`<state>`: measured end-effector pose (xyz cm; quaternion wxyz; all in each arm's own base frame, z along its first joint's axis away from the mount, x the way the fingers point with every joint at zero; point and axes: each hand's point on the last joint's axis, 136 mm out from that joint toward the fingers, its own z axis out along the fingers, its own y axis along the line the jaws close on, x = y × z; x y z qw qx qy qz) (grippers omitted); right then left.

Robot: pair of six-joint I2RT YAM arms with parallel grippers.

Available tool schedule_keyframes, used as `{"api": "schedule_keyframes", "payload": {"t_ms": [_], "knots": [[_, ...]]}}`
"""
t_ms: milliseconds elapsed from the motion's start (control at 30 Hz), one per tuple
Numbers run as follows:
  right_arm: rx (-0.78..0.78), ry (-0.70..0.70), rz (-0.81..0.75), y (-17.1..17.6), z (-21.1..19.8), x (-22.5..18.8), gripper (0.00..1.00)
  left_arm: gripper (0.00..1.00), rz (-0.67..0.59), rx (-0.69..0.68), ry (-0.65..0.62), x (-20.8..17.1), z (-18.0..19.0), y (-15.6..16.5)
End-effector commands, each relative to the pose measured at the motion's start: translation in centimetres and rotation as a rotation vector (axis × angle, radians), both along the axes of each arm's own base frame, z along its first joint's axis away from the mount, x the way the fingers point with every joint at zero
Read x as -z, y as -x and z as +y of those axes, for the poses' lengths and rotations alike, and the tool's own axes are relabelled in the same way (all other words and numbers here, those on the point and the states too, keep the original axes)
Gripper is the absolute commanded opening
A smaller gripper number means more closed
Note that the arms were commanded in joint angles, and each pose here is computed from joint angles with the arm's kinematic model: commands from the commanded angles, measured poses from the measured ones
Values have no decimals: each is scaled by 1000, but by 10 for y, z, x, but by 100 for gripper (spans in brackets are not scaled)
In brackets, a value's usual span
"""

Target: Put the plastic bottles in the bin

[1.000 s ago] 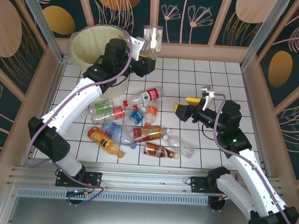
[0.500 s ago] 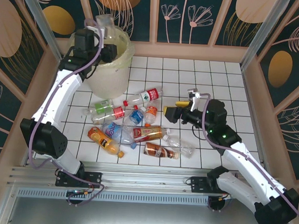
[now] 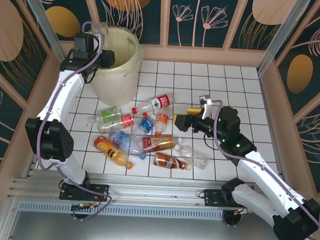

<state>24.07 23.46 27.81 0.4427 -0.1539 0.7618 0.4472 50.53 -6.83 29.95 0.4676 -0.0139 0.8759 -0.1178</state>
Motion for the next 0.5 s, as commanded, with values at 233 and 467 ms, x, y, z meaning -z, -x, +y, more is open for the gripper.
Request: {"api": "schedule_keyframes", "payload": {"t_ms": [233,467], "knots": [[31,19,18,-6,0,10,99,51,10,10,4,-1,-1,-9],[44,29,22,-7,-2,10,99,59,4,20,20,-5,-4,-10]]}}
